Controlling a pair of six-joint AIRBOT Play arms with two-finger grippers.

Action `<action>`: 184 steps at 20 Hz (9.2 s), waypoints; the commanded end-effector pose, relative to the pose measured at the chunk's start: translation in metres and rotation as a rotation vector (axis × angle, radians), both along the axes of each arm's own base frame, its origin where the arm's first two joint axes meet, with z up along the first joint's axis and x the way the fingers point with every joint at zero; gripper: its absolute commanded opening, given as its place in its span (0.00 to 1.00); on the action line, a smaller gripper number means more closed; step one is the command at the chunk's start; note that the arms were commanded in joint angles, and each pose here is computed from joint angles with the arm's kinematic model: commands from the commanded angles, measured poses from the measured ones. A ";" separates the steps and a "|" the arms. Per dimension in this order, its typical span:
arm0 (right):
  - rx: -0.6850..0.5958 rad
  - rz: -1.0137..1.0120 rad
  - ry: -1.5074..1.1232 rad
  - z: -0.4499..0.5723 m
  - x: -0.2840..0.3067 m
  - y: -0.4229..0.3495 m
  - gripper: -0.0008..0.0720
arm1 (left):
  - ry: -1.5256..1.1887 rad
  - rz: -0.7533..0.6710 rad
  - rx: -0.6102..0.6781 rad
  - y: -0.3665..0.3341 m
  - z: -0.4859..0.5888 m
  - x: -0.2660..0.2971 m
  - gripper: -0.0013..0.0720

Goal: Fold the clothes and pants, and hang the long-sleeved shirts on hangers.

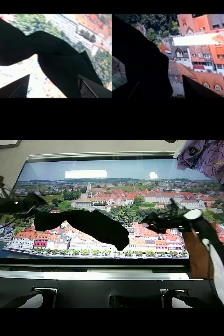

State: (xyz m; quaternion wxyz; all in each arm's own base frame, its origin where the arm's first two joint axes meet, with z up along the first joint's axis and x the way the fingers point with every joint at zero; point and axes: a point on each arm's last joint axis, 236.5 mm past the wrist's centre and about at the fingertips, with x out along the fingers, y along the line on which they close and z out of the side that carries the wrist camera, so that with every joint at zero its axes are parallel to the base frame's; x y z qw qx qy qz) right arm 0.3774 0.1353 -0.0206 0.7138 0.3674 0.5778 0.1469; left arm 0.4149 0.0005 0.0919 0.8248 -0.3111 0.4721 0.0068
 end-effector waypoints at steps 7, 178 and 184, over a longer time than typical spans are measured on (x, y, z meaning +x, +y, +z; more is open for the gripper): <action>0.033 0.072 0.109 -0.077 -0.008 0.077 0.73 | 0.155 0.096 0.134 0.079 -0.024 -0.041 0.94; -0.497 -0.317 -0.836 0.422 0.033 -0.066 0.05 | -0.535 0.152 0.168 0.057 0.235 -0.103 0.04; -0.509 -0.192 -0.383 0.159 0.192 -0.014 0.05 | -0.047 0.001 0.055 0.054 0.013 0.011 0.04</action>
